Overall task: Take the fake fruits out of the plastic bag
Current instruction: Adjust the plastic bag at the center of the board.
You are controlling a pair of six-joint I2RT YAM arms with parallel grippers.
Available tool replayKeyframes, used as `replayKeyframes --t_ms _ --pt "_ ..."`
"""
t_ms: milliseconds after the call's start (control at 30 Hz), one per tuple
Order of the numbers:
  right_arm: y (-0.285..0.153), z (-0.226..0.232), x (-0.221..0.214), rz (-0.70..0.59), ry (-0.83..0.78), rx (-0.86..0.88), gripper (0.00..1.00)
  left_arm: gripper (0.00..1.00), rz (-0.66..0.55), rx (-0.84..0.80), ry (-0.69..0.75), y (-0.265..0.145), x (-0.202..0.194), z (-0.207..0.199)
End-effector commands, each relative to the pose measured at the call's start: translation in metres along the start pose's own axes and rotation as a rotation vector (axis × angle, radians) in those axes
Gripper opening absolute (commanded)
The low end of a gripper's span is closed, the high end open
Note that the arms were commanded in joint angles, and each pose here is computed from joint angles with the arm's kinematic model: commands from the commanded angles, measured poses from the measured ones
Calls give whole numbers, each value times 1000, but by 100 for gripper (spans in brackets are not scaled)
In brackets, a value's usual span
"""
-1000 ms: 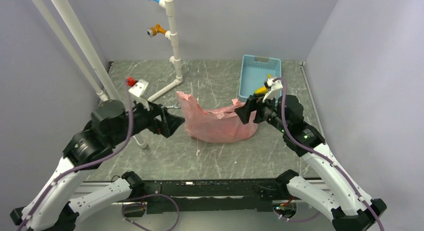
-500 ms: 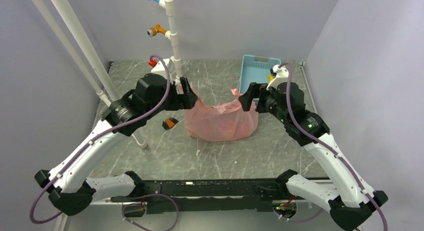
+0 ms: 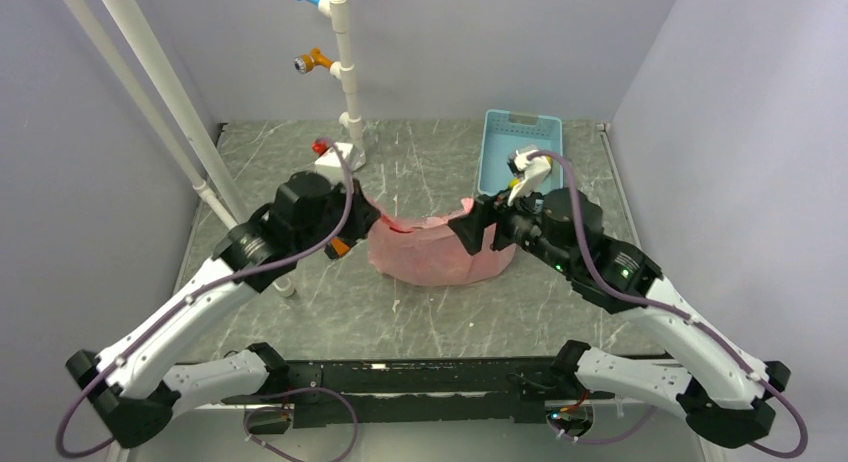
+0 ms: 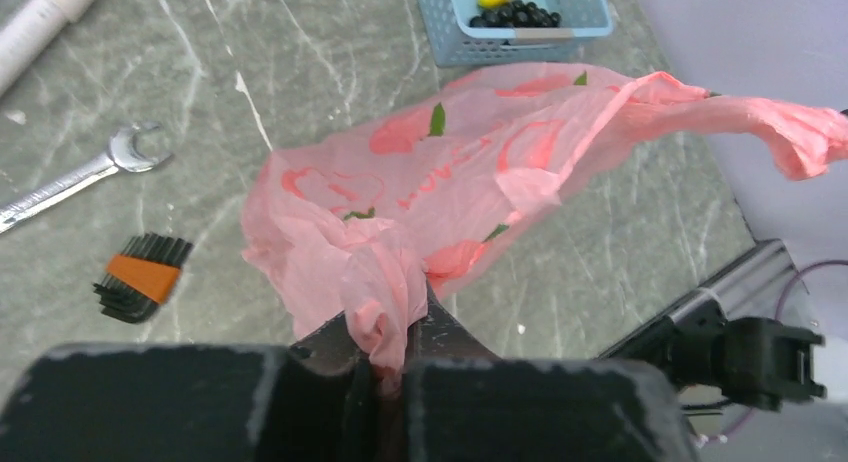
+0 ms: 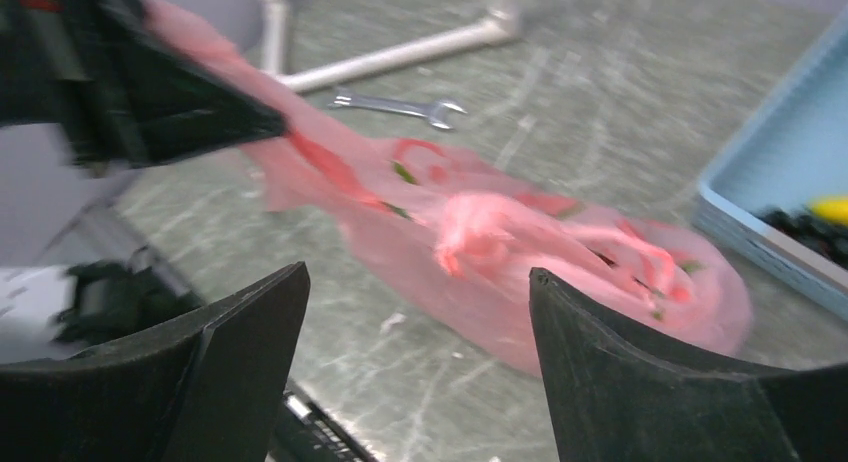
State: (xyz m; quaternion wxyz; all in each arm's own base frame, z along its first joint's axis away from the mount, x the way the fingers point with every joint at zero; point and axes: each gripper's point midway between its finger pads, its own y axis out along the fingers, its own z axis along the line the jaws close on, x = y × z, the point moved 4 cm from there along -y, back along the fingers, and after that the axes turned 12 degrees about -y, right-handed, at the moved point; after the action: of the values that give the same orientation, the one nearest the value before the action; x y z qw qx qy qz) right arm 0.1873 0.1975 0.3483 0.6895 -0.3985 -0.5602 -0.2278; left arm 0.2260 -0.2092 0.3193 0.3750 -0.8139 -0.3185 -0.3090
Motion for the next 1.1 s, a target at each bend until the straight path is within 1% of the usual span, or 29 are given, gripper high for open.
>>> replayKeyframes --t_ms 0,67,200,233,267,333,400,433,500,567,667,767,900,1067 --pt "-26 47 28 -193 -72 363 82 4 -58 -172 -8 -25 -8 -6" --pt "-23 60 28 -193 -118 452 81 3 -34 -206 -1 -31 -20 -3" --pt "10 77 21 -87 -210 507 77 3 14 -210 -12 -42 -37 7" --pt "20 77 19 -59 -237 490 75 3 17 -206 -15 -45 -39 9" --pt "30 74 18 -24 -257 445 71 3 21 -208 -17 -47 -41 10" --pt "49 65 13 56 -320 342 66 2 24 -211 -21 -52 -45 13" --pt "60 58 2 131 -400 283 66 2 13 -203 -14 -58 -44 16" --pt "63 57 -4 154 -448 282 66 1 4 -192 -9 -61 -43 18" --pt "64 56 -16 173 -504 299 70 1 -2 -168 6 -68 -41 22" --pt "66 52 -31 185 -556 303 72 1 -2 -163 25 -74 -40 23" --pt "73 52 -52 212 -623 341 66 1 6 -157 40 -77 -41 25" --pt "75 61 -58 228 -620 408 62 0 4 -157 43 -79 -41 26" --pt "73 74 -58 195 -606 504 62 0 5 -157 41 -80 -43 28" --pt "80 83 -62 202 -600 554 62 0 -9 -170 28 -83 -44 28"
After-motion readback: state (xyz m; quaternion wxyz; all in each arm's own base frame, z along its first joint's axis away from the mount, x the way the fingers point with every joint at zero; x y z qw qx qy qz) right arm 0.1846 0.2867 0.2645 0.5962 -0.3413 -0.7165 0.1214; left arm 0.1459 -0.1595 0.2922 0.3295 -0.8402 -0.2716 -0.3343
